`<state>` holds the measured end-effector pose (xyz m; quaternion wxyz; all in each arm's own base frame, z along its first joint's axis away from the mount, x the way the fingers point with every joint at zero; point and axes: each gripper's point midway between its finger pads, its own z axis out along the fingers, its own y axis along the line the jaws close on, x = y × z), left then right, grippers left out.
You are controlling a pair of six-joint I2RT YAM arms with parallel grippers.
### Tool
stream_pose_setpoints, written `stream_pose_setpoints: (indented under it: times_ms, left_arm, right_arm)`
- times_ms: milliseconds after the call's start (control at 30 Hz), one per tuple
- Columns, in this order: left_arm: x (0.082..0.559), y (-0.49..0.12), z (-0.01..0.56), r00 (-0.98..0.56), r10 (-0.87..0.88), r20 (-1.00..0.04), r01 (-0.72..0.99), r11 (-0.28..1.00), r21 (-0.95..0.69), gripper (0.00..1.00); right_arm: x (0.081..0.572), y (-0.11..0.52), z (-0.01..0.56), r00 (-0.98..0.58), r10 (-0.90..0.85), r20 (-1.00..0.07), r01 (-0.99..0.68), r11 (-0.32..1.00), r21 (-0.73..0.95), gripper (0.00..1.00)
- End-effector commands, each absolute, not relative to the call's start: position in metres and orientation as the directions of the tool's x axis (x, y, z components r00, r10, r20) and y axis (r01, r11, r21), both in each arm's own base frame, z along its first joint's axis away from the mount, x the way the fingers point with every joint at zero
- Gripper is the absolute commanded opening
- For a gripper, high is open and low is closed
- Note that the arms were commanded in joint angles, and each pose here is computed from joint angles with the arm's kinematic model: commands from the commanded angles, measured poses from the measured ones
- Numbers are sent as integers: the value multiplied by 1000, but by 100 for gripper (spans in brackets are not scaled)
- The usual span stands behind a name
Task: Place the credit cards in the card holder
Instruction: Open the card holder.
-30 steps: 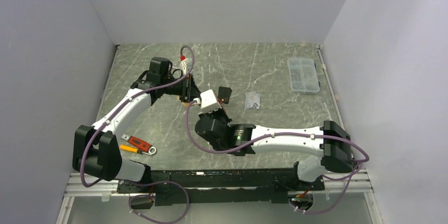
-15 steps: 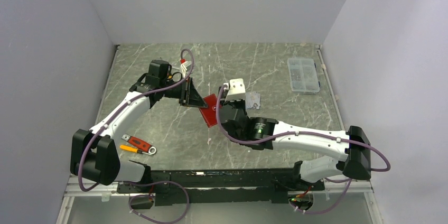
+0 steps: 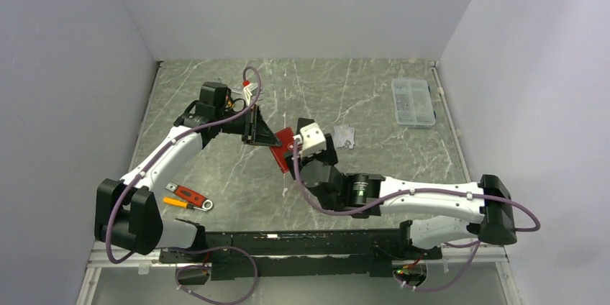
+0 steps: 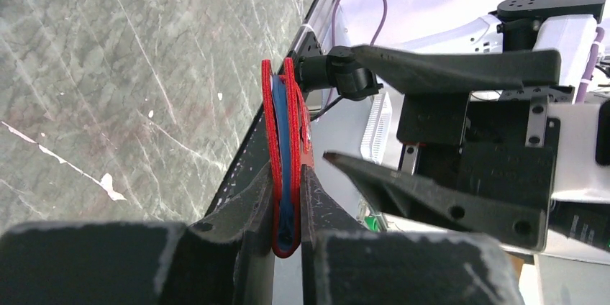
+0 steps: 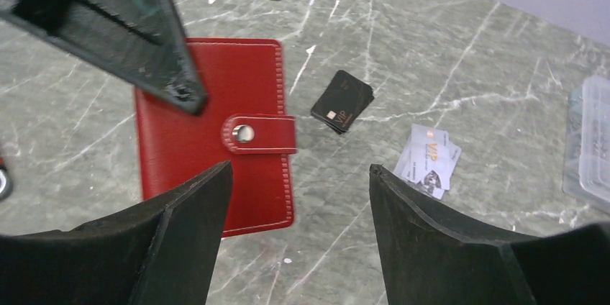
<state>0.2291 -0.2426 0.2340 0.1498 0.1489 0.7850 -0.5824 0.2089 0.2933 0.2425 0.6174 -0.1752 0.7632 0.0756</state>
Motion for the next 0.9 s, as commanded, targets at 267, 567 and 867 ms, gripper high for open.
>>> stream_pose_setpoints:
  times_ms: [267, 567, 867]
  left_arm:
    - [225, -242, 251, -895, 59, -443, 444, 228, -867, 2]
    - [222, -242, 254, -901, 59, -431, 433, 205, -878, 2]
    - [217, -242, 258, -899, 63, -434, 437, 190, -879, 3]
  right_arm:
    - [210, 332, 253, -95, -282, -955, -387, 894, -226, 70]
    - [226, 333, 253, -32, -366, -930, -252, 904, -347, 35]
    - [235, 328, 254, -29, -347, -937, -203, 920, -334, 0]
